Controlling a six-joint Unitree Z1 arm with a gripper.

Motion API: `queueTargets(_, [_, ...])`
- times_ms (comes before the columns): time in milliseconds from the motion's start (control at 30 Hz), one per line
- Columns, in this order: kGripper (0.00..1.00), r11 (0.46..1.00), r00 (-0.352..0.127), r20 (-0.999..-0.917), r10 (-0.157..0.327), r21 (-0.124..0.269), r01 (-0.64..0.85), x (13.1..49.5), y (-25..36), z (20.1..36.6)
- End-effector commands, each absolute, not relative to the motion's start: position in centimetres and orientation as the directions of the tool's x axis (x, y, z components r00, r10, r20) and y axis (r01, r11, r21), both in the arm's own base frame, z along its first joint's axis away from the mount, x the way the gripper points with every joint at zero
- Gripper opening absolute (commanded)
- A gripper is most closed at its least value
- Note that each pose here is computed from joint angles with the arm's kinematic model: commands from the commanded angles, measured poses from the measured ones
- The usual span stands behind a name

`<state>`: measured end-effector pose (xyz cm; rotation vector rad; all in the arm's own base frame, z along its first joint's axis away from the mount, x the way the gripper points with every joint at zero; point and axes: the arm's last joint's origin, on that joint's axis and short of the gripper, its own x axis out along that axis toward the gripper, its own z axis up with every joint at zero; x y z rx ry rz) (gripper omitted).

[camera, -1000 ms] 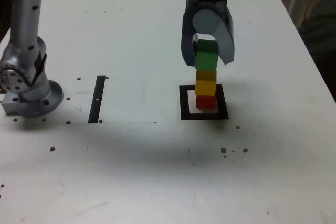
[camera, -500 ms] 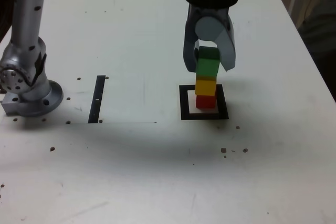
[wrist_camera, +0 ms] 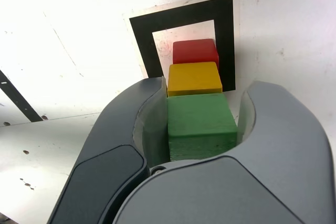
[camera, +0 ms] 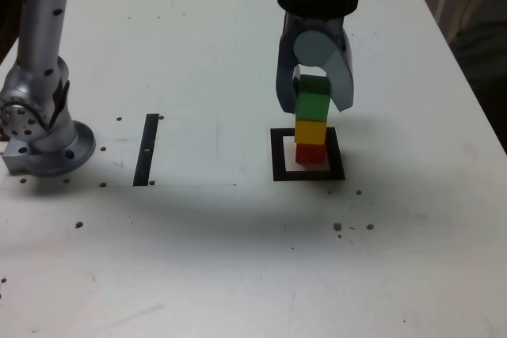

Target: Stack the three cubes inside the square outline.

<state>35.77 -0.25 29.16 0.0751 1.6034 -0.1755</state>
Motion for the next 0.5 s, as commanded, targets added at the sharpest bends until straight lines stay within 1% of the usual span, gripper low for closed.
queueTargets(0, [0.82,0.985,-0.044,-0.9968,-0.066,-0.073,0.157,35.82,-0.11,28.89])
queueTargets(33, [0.90,0.985,-0.044,-0.9967,-0.069,-0.075,0.157,35.81,-0.09,28.83])
queueTargets(67, [0.95,0.985,-0.045,-0.9965,-0.071,-0.077,0.157,35.79,-0.06,28.79])
queueTargets(100, [0.98,0.985,-0.045,-0.9964,-0.072,-0.078,0.156,35.78,-0.03,28.75])
queueTargets(467, [0.99,0.985,-0.031,-0.9969,-0.072,-0.076,0.157,35.58,0.03,28.94])
